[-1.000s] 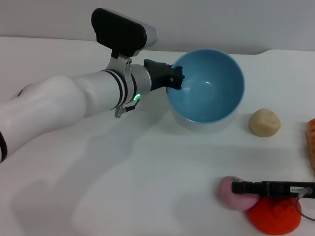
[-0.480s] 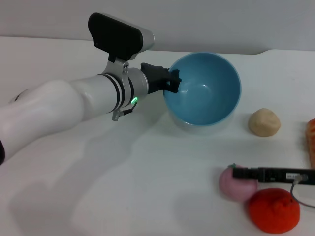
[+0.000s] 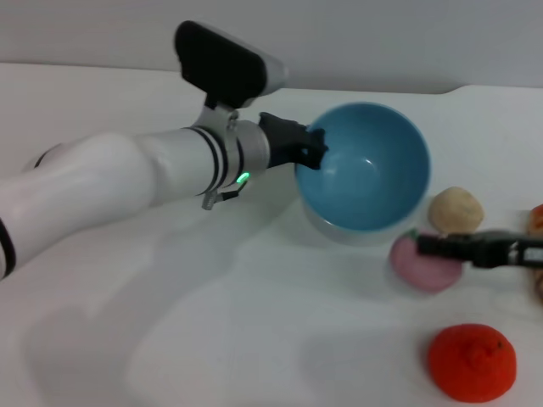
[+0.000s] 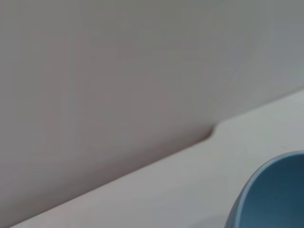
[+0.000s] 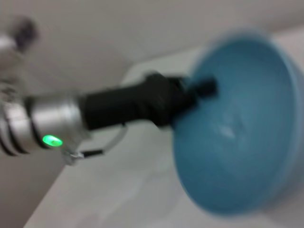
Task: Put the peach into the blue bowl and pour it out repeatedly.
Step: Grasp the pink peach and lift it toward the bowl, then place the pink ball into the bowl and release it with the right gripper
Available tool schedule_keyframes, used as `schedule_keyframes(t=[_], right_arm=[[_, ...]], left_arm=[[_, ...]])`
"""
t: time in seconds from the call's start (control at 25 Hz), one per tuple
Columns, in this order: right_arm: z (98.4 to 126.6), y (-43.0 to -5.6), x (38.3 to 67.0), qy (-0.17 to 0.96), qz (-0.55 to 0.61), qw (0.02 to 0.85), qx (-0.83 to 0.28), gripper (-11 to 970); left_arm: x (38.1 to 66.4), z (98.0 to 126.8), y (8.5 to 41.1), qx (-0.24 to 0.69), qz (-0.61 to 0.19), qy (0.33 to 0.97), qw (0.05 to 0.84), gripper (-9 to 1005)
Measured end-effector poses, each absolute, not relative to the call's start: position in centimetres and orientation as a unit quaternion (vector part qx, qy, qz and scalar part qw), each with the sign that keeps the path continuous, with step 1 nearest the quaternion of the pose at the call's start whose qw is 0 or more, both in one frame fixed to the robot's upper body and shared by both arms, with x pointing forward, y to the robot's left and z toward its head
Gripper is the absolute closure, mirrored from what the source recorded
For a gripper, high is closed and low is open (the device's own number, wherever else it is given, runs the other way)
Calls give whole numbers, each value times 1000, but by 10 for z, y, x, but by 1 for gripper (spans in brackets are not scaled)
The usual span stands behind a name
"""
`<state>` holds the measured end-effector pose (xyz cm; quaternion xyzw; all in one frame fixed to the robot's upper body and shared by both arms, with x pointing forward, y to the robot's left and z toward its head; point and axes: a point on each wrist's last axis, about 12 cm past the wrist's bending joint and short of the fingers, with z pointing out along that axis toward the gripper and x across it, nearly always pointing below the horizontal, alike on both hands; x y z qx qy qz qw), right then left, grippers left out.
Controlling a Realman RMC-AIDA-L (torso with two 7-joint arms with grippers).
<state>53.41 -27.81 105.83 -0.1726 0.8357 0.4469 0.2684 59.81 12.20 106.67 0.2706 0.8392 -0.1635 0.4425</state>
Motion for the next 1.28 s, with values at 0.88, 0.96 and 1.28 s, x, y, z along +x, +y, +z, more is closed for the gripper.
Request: schedule_keyframes(t=[0.88,0.96,1.28], right_arm=[[1094,-285,570,804,382,396,-227,871],[1094,-286,570,797,380,408,-231,860],[1093,-290,571,793,368,428,-228,613]], left_arm=[[597,1095,70,398,-191,817,371,998],[597,1095,70,396,-191,817,372,997],[598,1093,72,387,-190,820,376,998]])
